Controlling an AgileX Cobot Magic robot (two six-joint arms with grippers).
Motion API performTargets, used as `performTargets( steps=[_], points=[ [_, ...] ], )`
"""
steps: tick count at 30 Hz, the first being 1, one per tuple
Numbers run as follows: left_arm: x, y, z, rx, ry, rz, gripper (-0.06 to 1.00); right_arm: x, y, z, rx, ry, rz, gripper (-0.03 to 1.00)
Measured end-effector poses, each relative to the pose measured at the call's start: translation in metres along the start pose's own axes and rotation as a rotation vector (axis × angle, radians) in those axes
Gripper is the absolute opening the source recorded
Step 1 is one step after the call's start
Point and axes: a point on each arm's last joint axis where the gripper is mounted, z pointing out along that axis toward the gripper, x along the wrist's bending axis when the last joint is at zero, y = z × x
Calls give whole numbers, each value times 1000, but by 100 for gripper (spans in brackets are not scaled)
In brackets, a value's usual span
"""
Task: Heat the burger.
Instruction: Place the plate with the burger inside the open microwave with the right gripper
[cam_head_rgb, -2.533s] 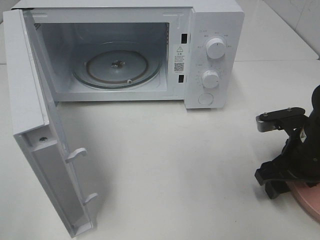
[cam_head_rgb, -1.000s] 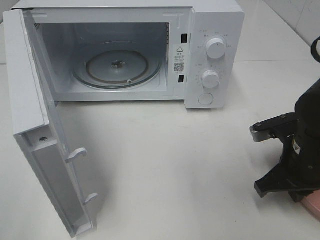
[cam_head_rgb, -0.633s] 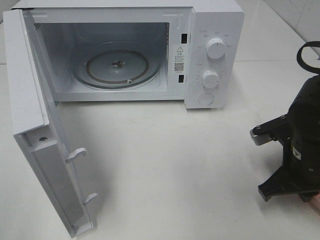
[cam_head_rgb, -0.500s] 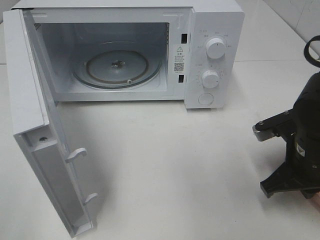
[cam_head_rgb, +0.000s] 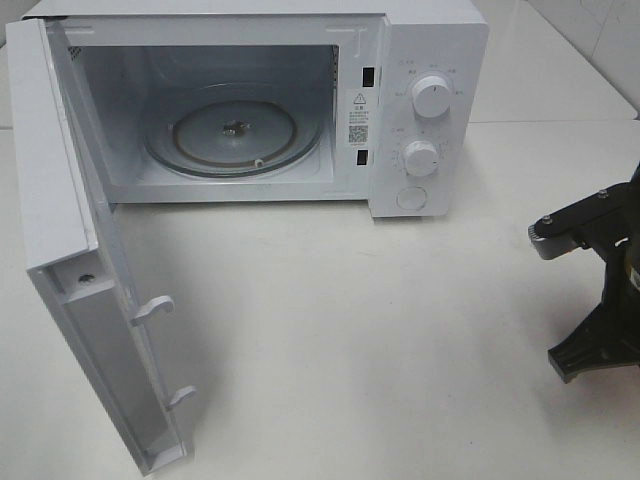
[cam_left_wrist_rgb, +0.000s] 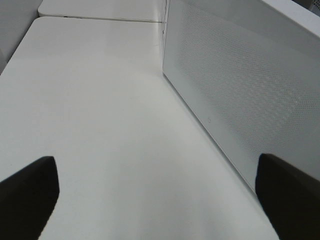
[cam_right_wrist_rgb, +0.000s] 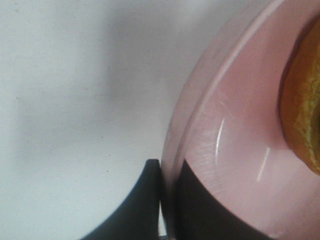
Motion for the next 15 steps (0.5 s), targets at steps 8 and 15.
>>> performTargets(
  steps=[8,15],
  points=[
    [0,0,0,0,0,0,99,11,-8,-17,-37,-20,-70,3],
    [0,0,0,0,0,0,99,18,-13,-26,-60,-28,-116,4]
  ],
)
